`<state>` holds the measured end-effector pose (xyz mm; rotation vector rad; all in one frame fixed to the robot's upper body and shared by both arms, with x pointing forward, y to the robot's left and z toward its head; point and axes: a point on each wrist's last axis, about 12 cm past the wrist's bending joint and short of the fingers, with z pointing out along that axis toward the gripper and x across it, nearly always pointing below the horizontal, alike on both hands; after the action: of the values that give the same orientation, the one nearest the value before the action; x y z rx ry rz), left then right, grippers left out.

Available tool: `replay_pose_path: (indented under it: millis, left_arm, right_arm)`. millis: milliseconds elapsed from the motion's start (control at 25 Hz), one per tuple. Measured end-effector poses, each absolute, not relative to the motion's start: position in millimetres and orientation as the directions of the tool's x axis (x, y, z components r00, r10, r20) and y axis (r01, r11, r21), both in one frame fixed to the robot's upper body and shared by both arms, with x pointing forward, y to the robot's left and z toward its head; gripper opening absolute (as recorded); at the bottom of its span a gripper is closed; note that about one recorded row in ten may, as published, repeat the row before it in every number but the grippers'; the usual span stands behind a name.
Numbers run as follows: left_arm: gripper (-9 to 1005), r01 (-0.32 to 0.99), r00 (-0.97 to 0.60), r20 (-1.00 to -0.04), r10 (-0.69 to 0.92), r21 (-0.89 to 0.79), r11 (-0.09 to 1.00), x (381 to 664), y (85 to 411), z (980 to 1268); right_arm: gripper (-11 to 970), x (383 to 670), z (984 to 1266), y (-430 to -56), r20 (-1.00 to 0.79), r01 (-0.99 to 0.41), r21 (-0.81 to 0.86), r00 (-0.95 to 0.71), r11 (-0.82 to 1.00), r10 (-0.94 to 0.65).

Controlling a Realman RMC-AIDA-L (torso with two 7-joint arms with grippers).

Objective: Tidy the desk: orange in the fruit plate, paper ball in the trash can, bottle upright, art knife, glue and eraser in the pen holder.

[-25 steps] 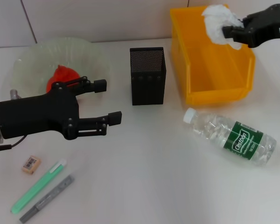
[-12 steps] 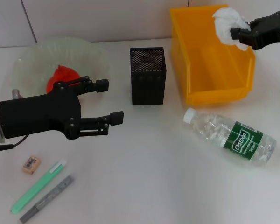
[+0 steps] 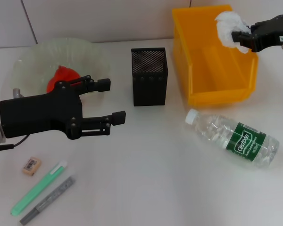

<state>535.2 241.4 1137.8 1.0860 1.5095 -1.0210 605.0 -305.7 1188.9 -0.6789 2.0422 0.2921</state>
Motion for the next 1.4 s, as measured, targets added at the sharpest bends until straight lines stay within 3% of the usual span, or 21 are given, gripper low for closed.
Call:
replay_pose_path:
  millis: [840, 1040, 1240, 1400]
  left_arm:
    - [857, 0.965, -0.127, -0.981, 0.145, -0.088, 0.248, 535, 242, 1137]
    - [857, 0.964, -0.129, -0.981, 0.145, -0.09, 0.25, 534, 243, 1137]
    - [857, 0.963, -0.13, -0.981, 0.145, -0.09, 0.252, 534, 243, 1136]
    - [857, 0.963, -0.129, -0.981, 0.145, -0.089, 0.252, 534, 243, 1136]
  right_arm:
    - [292, 610, 1185, -300, -0.837, -0.568, -0.036, -0.433, 0.822, -0.335]
    - [514, 611, 1187, -301, -0.838, -0.564, -0.034, -0.434, 0.825, -0.331]
    - [582, 609, 1192, -300, -0.845, -0.567, -0.041, -0.419, 0.823, -0.332]
    - [582, 605, 1198, -297, -0.842, -0.589, -0.027, -0.423, 0.808, -0.336]
